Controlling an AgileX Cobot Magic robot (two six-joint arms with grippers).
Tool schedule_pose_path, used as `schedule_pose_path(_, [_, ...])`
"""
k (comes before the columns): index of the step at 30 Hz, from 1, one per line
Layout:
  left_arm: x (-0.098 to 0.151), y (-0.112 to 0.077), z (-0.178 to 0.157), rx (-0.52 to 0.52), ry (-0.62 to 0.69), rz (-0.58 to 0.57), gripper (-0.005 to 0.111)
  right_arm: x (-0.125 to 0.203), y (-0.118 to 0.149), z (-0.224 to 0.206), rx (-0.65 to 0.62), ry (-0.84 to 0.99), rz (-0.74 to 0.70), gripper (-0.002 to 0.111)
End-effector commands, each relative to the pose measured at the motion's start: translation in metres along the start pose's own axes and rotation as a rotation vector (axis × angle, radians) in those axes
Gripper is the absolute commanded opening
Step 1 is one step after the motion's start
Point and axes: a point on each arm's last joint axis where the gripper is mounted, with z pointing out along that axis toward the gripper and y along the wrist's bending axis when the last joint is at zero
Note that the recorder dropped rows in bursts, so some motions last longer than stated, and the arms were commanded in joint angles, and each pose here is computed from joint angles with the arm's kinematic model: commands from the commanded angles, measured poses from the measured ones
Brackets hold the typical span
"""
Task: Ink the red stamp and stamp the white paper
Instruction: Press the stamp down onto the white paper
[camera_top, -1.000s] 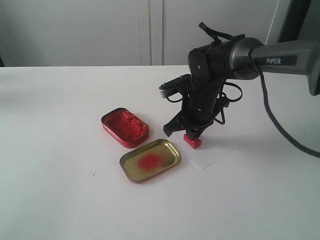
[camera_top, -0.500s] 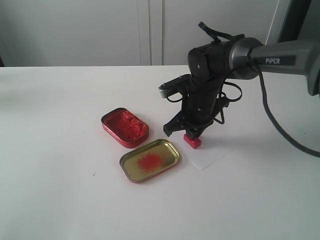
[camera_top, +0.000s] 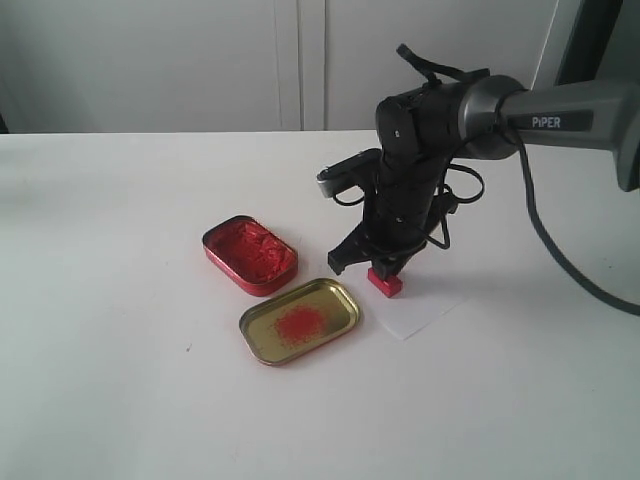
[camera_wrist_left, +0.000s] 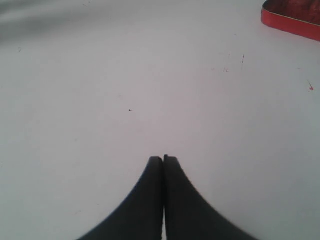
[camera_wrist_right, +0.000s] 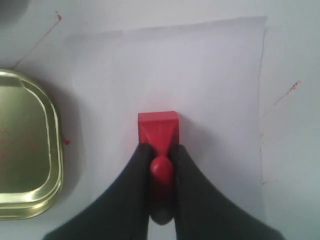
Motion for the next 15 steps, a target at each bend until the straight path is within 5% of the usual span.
schedule_pose_path(1, [0.0010, 0.0000, 0.0004, -0.002, -0.002, -0.010, 0.000, 0.0111, 0.0014, 0.0254, -0.012, 0.073, -0.117, 0.000])
schedule_pose_path(15, [0.0010, 0.0000, 0.0004, -0.002, -0.002, -0.010, 0.000, 0.0106, 0.0015, 0.0217, -0.021, 0.065, -0.270, 0.000])
